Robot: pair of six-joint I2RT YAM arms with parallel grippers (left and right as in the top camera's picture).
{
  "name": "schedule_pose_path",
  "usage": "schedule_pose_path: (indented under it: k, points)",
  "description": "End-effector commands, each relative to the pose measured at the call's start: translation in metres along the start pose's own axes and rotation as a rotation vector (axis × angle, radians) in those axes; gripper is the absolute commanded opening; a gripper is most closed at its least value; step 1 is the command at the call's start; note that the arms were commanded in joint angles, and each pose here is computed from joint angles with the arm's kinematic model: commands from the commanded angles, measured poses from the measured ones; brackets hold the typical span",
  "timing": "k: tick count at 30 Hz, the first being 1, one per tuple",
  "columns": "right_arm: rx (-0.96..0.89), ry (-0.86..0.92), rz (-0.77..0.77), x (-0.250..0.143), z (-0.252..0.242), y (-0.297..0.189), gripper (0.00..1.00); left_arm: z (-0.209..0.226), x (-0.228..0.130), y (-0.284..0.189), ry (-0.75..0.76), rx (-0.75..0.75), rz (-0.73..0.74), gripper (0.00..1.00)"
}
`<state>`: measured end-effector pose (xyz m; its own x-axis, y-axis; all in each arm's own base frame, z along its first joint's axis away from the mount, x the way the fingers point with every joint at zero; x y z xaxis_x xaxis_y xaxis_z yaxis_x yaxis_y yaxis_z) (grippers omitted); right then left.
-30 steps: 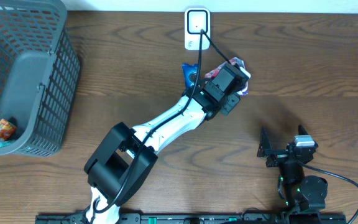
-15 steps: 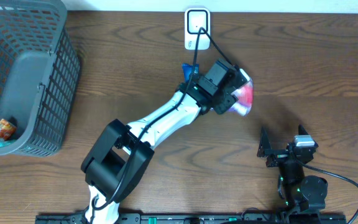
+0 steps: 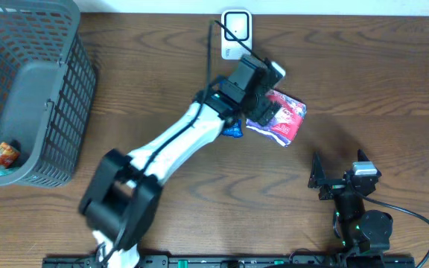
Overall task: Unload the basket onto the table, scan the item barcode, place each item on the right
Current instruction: 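Drop the pink-purple bag on the table right of the Oreo pack, then reach into the basket and grasp the green wipes pack with left gripper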
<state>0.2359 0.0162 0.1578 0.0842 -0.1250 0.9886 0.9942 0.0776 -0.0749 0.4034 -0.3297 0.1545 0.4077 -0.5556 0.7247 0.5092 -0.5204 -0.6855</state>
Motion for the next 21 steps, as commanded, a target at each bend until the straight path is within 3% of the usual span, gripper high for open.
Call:
schedule_pose_path:
  k: [1,7,16,21]
  points:
    - [-0.010,0.014,0.000,0.000,-0.002,0.000,0.99,0.030,0.051,-0.070,-0.046,0.071,-0.173,0.98]
    - [-0.010,0.014,0.000,0.000,-0.002,0.000,0.99,0.108,0.056,-0.142,-0.331,0.269,-0.277,0.98]
    - [-0.010,0.014,0.000,0.000,-0.002,0.000,0.99,0.214,-0.012,-0.224,-0.536,0.575,-0.213,0.99]
    - [-0.010,0.014,0.000,0.000,-0.002,0.000,0.99,0.258,-0.039,-0.312,-0.625,0.763,-0.294,0.99]
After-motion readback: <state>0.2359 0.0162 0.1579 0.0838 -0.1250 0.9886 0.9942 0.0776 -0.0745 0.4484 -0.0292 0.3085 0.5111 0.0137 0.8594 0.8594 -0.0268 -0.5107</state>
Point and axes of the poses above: each gripper's point midway between its finger pads, its own y axis out along the fingers, its own z axis along the line the jaws close on, x = y × z, the point moved 1 cm from there along -y, back along the fingers, and after that the axes turned 5 degrees about y, right-handed, at the moved point
